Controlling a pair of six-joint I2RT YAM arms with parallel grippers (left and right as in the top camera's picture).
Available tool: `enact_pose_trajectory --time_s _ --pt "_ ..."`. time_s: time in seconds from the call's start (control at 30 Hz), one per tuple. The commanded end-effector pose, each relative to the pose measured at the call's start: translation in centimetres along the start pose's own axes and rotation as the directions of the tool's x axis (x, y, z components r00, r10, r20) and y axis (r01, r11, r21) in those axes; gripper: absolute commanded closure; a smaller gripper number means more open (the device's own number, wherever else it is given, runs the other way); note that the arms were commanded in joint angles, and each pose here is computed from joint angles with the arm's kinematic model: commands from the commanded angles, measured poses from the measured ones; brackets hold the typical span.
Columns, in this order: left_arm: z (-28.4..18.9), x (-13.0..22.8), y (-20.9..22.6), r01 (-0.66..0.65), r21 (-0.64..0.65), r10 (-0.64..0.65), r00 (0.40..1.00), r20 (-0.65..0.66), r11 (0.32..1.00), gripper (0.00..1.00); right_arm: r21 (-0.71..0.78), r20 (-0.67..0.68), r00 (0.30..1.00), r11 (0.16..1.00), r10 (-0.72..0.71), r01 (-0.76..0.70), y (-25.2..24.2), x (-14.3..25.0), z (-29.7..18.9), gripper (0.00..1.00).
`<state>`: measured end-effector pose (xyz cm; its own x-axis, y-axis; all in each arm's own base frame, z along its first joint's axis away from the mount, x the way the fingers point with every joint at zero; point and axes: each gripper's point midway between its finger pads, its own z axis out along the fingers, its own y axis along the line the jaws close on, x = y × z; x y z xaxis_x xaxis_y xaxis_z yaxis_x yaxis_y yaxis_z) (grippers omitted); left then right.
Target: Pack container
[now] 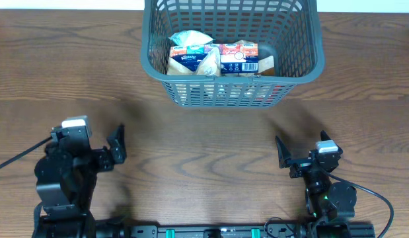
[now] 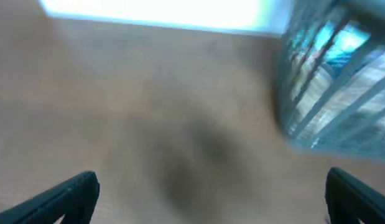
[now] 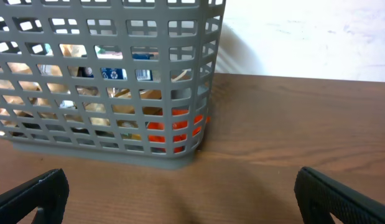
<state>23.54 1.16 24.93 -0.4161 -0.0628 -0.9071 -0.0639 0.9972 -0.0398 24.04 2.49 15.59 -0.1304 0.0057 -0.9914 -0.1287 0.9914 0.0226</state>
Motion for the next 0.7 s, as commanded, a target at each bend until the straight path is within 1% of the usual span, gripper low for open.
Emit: enact_pose_trajectory --time_s 0.0,0.17,0.27,0.37,0.5,0.67 --pt "-0.1 -1.5 -0.8 -0.042 0.021 0.040 0.995 0.095 0.999 0.01 0.003 -0.001 1.000 1.000 -0.014 0.014 -0.1 0.1 0.0 0.01" --pt "0.5 -2.7 -1.2 -0.050 0.020 0.043 0.964 0.261 0.999 0.01 0.003 -0.001 1.000 1.000 -0.015 0.015 -0.1 0.1 0.0 0.01" --pt "1.0 -2.5 -1.1 -0.047 0.017 0.038 0.932 0.361 0.999 0.01 0.003 -0.001 1.000 1.000 -0.015 0.015 -0.1 0.1 0.0 0.01" --pt "1.4 -1.7 -0.8 -0.042 0.006 0.036 0.904 0.426 0.999 0.01 0.003 -0.001 1.000 1.000 -0.014 0.014 -0.1 0.1 0.0 0.01" --pt "2.0 -0.2 -0.8 -0.070 -0.010 0.066 0.880 0.470 0.998 0.02 0.003 0.000 1.000 1.000 -0.015 0.015 -0.1 0.1 0.0 0.01" --pt "3.0 2.1 -0.6 -0.071 -0.013 0.069 0.886 0.459 0.997 0.01 0.003 -0.001 1.000 1.000 -0.015 0.015 -0.1 0.1 0.0 0.01"
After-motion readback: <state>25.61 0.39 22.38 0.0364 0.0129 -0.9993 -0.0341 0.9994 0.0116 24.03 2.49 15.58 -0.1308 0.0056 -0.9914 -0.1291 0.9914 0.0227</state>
